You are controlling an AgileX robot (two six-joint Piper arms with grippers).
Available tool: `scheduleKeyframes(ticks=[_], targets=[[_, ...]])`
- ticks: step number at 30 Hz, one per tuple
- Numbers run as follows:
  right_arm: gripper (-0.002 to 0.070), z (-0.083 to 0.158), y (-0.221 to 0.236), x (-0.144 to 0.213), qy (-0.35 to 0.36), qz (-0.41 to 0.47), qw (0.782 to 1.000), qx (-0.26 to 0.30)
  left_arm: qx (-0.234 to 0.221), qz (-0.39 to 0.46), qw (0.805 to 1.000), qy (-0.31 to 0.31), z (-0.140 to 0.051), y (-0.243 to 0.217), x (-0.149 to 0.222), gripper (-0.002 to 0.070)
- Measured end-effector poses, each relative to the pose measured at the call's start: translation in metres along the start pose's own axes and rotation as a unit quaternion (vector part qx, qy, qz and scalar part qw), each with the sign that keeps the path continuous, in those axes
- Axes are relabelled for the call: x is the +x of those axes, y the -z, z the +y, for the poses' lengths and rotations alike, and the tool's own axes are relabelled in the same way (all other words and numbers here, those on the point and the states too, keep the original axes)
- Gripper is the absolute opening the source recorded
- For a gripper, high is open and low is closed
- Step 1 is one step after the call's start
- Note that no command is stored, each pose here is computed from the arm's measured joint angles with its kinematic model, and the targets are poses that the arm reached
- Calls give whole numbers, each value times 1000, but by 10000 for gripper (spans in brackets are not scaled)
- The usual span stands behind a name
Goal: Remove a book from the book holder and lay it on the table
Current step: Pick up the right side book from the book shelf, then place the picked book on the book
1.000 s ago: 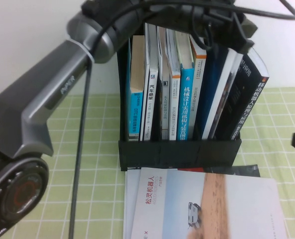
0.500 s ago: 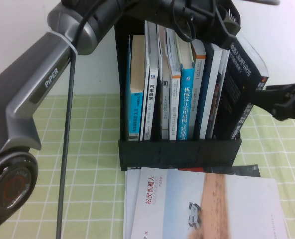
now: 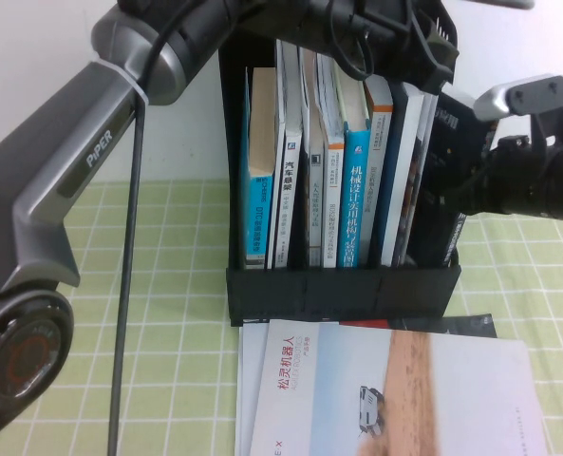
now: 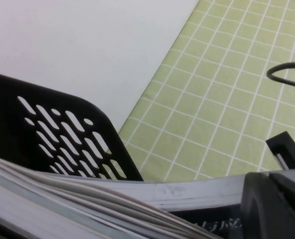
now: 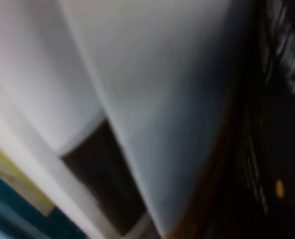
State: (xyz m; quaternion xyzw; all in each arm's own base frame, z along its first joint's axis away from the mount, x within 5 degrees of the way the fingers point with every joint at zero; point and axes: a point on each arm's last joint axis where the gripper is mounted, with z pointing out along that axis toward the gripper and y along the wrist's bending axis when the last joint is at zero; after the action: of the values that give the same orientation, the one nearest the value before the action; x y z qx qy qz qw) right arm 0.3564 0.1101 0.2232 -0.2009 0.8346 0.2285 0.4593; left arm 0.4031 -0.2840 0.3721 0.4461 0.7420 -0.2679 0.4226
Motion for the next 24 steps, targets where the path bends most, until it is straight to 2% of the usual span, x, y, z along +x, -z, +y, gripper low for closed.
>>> scheduleKeyframes(ticks=[2, 9, 15, 19, 24], targets=[[132, -2, -4, 2, 0, 4, 1000, -1, 0, 0, 1000, 1, 0, 0, 0, -3], [131, 1, 6, -11, 14, -14, 1000, 7, -17, 13, 1000, -4, -2, 16, -6, -3], [130, 22, 55, -54, 25, -94, 995, 11, -47, 39, 998, -4, -9, 48, -15, -3], [130, 44, 104, -89, 52, -170, 984, 11, -64, 24, 998, -17, -23, 91, -33, -3], [130, 71, 159, -110, 64, -244, 968, -5, -75, -17, 997, -30, -50, 149, -56, -3]])
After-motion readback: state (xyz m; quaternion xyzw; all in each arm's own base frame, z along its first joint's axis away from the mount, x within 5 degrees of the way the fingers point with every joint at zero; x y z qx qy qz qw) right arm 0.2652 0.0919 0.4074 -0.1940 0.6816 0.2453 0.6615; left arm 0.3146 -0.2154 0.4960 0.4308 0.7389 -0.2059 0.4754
